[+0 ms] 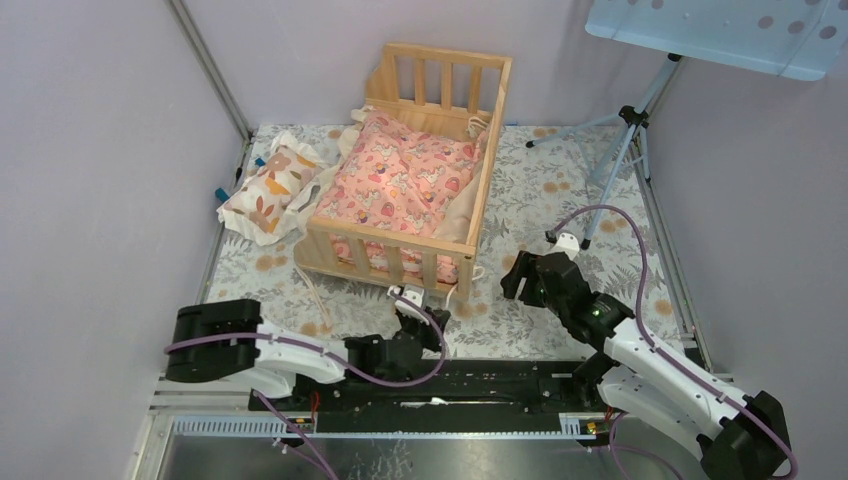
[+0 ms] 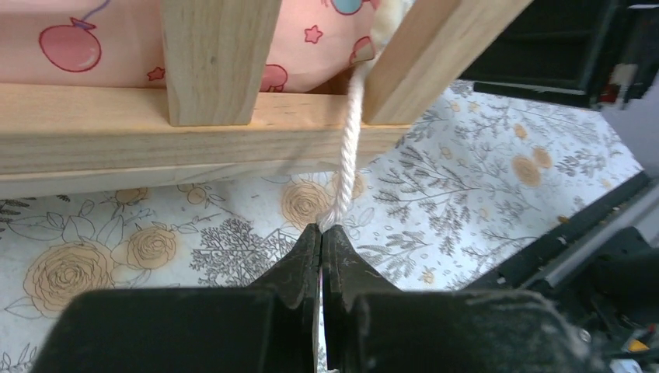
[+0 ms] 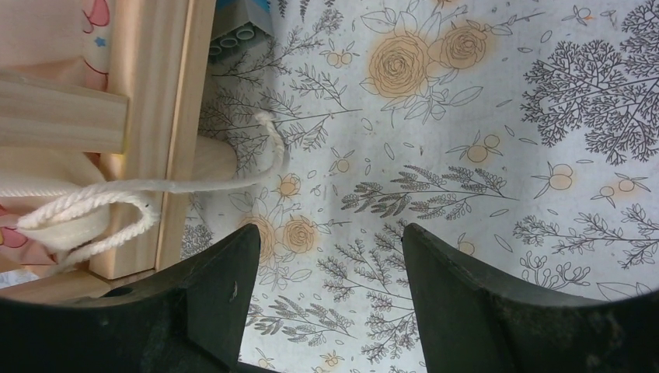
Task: Set up the pet bed
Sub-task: Cross the ropes on the bed frame.
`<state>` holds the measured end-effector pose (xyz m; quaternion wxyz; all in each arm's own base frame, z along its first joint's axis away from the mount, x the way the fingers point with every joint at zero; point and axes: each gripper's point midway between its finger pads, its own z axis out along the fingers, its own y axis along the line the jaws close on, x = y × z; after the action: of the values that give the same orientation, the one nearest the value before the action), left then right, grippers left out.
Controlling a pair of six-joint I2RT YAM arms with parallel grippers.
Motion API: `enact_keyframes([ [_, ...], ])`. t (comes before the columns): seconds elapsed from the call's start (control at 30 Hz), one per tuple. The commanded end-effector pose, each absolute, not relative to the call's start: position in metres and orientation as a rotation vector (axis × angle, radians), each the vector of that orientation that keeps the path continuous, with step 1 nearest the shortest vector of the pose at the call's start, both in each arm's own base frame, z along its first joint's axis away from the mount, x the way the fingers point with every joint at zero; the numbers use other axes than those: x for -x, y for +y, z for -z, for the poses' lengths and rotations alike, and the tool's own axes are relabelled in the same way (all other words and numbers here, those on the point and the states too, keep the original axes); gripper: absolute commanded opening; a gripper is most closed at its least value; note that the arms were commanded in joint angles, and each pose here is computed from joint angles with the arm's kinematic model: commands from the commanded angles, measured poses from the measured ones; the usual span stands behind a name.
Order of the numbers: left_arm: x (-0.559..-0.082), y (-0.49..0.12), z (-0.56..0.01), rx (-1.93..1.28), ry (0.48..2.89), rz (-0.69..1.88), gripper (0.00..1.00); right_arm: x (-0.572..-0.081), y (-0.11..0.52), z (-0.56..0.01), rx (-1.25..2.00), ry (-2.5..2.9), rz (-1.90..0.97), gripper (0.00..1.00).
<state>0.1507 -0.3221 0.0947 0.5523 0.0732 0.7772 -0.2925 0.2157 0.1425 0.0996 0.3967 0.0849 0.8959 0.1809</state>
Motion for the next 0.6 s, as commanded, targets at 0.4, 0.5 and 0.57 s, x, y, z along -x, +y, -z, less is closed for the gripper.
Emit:
enact_keyframes([
  [0.4,-0.072,-0.278,-0.079,-0.295,2.125,0.675,0.0,-0.22,0.154,-0.084,-0.159,2.186,-0.551,0.78],
  [0.5,-0.065,-0.27,-0.079,-0.301,2.161,0.66,0.0,-0.221,0.166,-0.089,-0.069,2.107,-0.64,0.79],
  [0.57,-0.063,-0.263,-0.078,-0.282,2.185,0.65,0.0,-0.221,0.176,-0.094,0.01,2.045,-0.704,0.8],
])
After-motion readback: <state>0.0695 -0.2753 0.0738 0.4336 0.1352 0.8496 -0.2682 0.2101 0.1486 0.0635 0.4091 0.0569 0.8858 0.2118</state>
